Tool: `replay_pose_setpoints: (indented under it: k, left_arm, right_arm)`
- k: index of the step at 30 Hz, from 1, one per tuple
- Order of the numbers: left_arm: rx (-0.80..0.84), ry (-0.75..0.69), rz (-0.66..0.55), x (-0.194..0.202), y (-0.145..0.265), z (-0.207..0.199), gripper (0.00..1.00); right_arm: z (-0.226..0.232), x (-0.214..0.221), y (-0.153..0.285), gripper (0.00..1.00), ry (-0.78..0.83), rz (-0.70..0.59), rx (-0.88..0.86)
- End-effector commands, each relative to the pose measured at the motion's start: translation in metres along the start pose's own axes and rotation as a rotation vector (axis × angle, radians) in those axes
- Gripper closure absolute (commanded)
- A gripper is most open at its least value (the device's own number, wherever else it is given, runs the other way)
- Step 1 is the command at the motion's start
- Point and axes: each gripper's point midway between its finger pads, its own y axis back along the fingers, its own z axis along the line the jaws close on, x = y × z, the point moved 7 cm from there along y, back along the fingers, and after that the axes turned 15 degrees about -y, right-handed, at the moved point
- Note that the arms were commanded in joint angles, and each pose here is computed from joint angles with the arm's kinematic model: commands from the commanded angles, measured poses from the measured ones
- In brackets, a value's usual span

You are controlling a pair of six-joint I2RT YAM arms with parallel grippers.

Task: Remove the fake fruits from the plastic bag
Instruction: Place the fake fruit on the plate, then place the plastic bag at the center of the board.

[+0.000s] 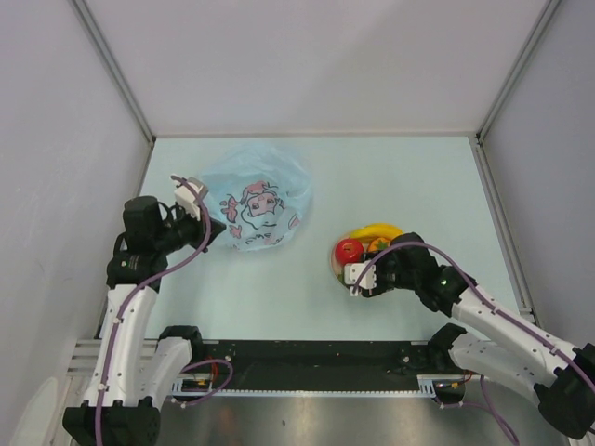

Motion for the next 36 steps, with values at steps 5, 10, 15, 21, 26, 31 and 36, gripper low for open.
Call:
replay_pose_setpoints:
  k: [5, 10, 15, 21, 26, 31, 36]
  left_arm:
    - [-0.003, 0.03, -0.034, -0.003, 0.003, 0.001, 1.0]
    - [-0.002, 0.029, -0.032, -0.002, 0.003, 0.0, 1.0]
    - [-0.003, 0.032, -0.034, 0.001, 0.002, 0.0, 1.0]
    - [0.0, 0.035, -0.039, 0.002, 0.001, 0.0, 1.0]
    - [0.005, 0.055, -0.04, 0.004, -0.001, -0.001, 1.0]
    - [0.0, 0.057, -0.04, 0.003, -0.003, 0.001, 1.0]
    - [-0.02, 0.048, -0.056, -0.008, -0.002, 0.008, 0.99]
  right_arm:
    - [-0.016, 0.001, -0.007, 0.43, 0.041, -0.033, 0.144]
    - [-0.006, 0.006, -0.005, 0.09, 0.021, -0.007, 0.1]
    - [-0.003, -0.003, 0.017, 0.0, 0.028, -0.07, 0.125]
    - [-0.014, -0.019, 0.039, 0.0, -0.051, -0.123, 0.206]
    - [-0.054, -0.023, 0.037, 0.0, -0.457, -0.174, 0.448]
    - [-0.129, 0.013, 0.065, 0.0, -1.0, -0.156, 0.78]
    - [-0.155, 0.06, 0.083, 0.0, -1.401, -0.158, 0.866]
